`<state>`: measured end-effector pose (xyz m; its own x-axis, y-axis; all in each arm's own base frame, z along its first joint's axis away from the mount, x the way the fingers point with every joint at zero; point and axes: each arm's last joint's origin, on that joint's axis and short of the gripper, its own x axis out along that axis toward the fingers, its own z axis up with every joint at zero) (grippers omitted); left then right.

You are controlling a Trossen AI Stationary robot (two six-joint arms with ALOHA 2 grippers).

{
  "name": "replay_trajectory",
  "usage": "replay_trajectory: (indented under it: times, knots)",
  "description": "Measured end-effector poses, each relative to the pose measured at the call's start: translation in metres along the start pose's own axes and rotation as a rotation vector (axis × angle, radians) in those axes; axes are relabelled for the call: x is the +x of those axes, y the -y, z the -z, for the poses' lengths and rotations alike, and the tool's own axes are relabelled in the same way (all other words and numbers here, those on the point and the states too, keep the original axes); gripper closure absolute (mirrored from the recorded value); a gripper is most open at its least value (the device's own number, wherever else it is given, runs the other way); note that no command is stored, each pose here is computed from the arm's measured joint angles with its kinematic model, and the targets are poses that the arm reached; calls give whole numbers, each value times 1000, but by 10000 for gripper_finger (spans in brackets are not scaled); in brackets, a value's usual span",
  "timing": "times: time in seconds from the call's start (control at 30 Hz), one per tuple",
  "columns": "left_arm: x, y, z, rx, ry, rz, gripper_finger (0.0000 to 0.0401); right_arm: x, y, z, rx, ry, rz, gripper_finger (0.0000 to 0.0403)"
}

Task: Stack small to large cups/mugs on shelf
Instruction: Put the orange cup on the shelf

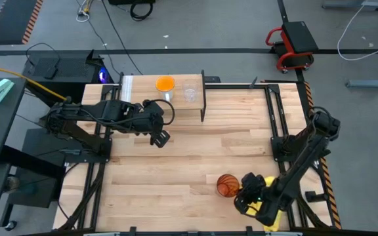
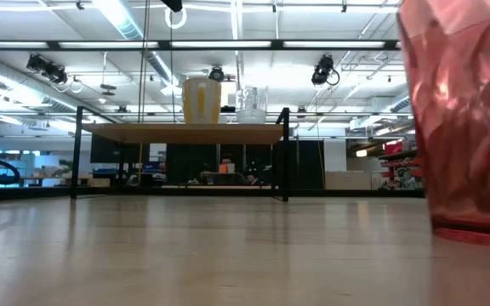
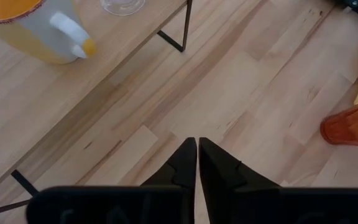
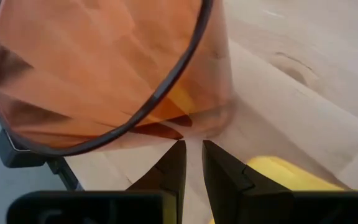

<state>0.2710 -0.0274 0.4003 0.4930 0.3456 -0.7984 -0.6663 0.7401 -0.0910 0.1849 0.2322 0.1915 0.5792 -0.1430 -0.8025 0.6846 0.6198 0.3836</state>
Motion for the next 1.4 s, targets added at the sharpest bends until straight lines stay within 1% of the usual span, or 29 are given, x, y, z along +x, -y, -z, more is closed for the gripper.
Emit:
replay_trajectory:
  times: [0.17,0.3,0.47,0.6,0.97,1.1,1.23,1.4]
  knots:
    - [0,0,0,21,0,0,369,9,-5,-13,-32,-7,2,344]
    - [0,0,0,26,-1,-1,374,17,-8,-25,-40,7,12,344]
    - [0,0,0,53,-3,-3,382,28,-13,-44,-68,12,0,344]
    - [0,0,0,79,-3,-4,381,38,-16,-62,-83,16,1,345]
    - [0,-1,0,123,-5,-5,371,59,-22,-104,-133,3,-60,359]
    - [0,-1,0,140,-5,-5,378,66,-26,-117,-148,1,-119,363]
    - [0,-1,0,151,-5,-6,383,81,-29,-126,-170,-25,-163,365]
    - [0,-1,0,156,-5,-6,378,105,-28,-133,-182,-37,-177,365]
